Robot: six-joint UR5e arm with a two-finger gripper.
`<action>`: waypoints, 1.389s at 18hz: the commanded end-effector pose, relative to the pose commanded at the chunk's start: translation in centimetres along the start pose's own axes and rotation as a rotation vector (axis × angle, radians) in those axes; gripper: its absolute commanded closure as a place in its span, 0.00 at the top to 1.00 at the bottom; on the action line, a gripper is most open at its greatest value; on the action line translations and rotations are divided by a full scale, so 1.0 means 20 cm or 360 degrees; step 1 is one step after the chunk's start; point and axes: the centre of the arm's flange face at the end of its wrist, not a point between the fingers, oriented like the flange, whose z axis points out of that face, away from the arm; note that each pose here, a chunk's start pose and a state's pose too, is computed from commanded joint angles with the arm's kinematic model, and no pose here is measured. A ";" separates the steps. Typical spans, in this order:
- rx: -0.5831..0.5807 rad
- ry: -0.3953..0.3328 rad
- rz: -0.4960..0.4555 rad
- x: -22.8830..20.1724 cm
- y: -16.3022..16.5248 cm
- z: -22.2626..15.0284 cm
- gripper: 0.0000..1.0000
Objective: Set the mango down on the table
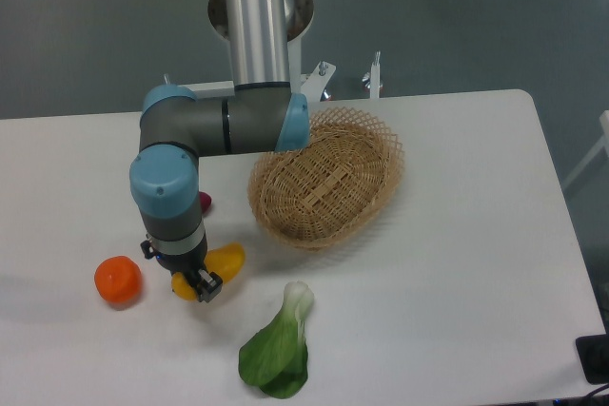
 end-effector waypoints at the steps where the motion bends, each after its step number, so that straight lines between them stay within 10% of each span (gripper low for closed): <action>1: 0.0002 0.0005 0.0000 0.00 0.00 0.00 0.54; 7: 0.0019 0.0008 0.0015 0.00 -0.01 0.00 0.98; 25: 0.0106 -0.0187 -0.0223 -0.56 0.31 -0.33 1.00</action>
